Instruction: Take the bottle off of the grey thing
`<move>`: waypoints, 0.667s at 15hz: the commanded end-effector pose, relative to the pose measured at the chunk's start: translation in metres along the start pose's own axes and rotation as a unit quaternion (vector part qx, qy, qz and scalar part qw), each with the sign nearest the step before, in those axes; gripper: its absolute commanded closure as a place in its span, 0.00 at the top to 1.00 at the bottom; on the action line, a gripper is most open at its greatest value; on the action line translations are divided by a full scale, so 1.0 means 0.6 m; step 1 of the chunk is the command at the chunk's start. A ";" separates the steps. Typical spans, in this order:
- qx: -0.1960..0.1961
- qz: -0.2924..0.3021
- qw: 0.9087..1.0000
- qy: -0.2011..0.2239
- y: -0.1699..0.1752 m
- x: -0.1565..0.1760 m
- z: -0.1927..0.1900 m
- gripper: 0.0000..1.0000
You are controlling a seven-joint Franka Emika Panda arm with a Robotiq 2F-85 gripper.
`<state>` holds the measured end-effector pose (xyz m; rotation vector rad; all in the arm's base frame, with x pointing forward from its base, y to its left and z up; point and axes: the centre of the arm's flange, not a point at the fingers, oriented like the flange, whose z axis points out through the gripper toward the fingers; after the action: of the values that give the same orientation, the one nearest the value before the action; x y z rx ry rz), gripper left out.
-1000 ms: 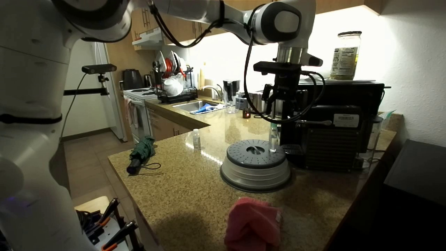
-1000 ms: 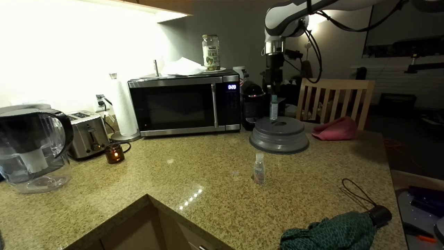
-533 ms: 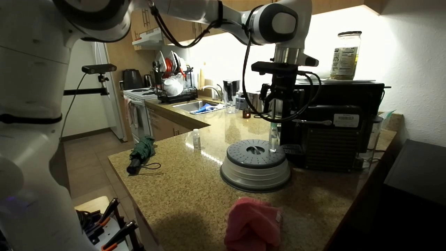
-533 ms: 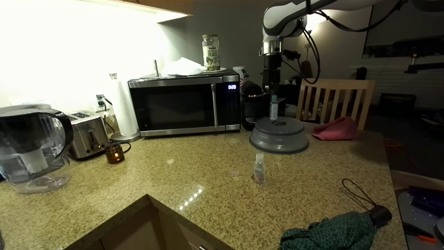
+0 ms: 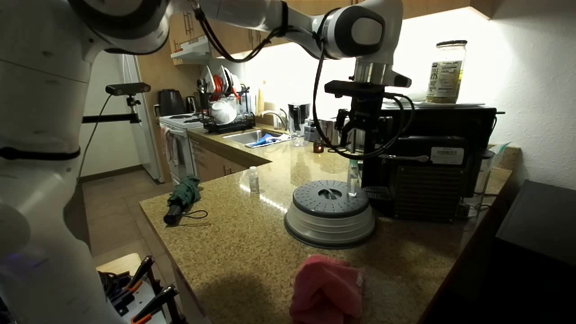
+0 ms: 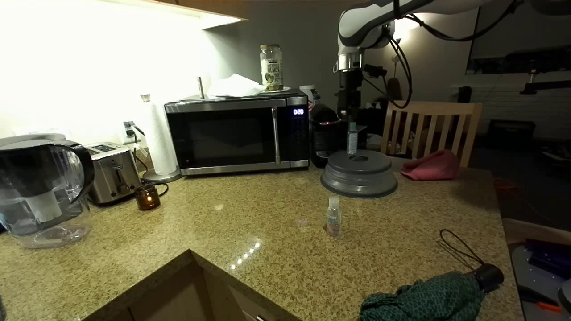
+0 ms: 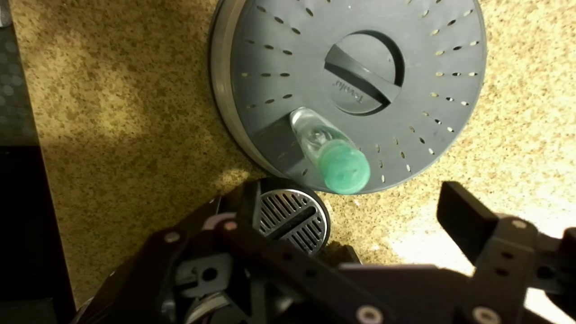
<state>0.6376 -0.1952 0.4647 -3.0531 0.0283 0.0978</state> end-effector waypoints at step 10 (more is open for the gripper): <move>0.011 0.018 1.000 -0.019 0.031 -0.017 0.044 1.00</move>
<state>0.6314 -0.2126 0.4450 -3.0419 0.0737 0.1487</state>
